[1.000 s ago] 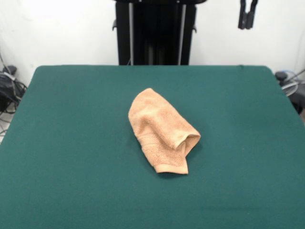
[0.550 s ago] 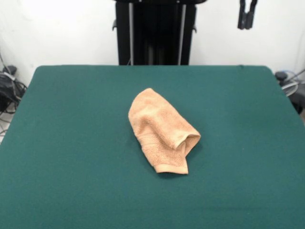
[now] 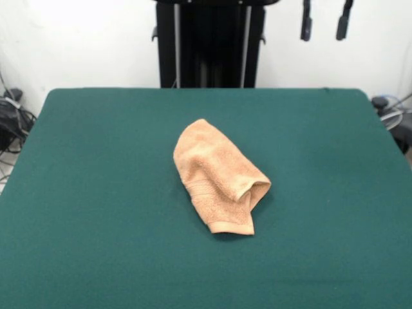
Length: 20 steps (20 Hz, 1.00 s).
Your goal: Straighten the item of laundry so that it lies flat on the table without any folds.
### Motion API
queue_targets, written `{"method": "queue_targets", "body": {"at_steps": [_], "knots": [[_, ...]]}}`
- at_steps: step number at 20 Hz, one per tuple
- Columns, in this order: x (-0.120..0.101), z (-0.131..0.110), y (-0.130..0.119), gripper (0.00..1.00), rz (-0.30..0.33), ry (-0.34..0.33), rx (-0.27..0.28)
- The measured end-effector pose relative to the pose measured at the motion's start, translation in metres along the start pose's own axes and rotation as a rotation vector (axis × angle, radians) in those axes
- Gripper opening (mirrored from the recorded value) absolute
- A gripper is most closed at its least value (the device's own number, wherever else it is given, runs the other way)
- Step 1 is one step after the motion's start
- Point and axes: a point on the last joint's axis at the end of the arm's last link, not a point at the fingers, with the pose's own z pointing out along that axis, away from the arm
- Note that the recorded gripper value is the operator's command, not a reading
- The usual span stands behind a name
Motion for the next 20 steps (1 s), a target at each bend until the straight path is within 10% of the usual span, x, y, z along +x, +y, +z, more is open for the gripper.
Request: {"method": "queue_targets", "body": {"at_steps": [9,10,20], "knots": [[-0.0010,0.0001,-0.0051,1.00,0.010,0.000,0.002],[-0.0015,0.0002,-0.0072,0.00,0.014,0.000,0.003],[-0.0015,0.0003,-0.0095,0.00,0.018,0.001,0.003]]}}
